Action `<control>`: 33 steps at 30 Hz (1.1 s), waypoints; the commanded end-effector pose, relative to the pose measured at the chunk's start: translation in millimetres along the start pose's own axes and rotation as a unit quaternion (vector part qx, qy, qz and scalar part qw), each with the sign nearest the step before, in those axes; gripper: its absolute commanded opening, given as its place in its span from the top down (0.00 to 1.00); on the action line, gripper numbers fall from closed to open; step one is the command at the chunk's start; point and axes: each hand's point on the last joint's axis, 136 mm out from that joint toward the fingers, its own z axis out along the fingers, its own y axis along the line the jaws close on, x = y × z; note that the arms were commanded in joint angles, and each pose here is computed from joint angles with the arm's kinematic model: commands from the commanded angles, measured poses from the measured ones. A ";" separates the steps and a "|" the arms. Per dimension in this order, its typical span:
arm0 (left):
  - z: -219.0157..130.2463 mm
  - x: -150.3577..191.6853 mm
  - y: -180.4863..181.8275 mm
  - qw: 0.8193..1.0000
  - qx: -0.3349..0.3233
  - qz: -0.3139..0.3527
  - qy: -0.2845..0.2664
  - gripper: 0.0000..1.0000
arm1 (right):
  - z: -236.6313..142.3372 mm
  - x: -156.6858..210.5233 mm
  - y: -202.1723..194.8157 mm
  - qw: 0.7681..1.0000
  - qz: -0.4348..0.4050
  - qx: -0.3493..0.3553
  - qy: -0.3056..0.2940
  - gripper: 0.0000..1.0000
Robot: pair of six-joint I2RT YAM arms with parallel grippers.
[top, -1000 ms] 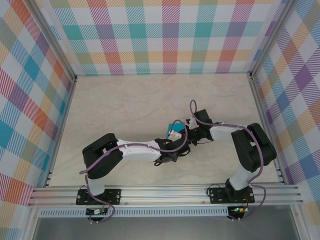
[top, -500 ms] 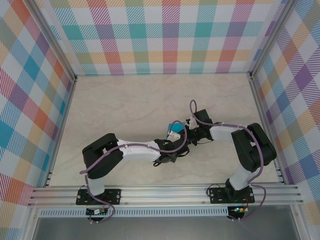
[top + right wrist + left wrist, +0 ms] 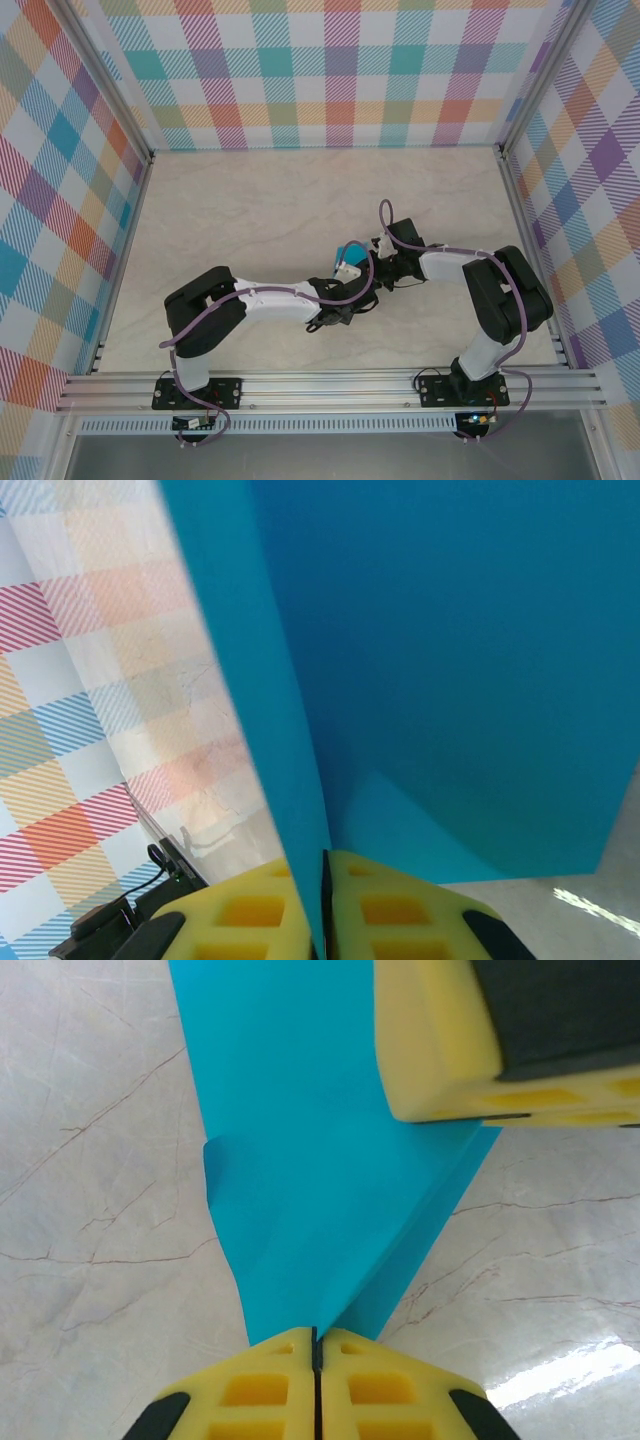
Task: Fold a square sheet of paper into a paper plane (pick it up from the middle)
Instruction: Fourth fold the wing at the center of the table.
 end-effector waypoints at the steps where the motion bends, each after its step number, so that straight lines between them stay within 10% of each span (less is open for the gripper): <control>1: -3.5 -3.7 8.5 1.000 0.013 -0.020 -0.003 0.95 | -3.6 -2.7 11.2 1.000 -0.017 -0.006 -0.001 0.87; 16: -10.4 -20.8 8.9 0.971 0.212 -0.115 -0.001 0.98 | -54.6 -0.4 32.3 0.995 -0.074 0.022 -0.071 0.44; 33: 3.1 -21.0 13.6 0.919 0.339 -0.195 0.039 0.98 | -22.3 5.2 42.5 0.996 -0.078 -0.031 -0.023 0.78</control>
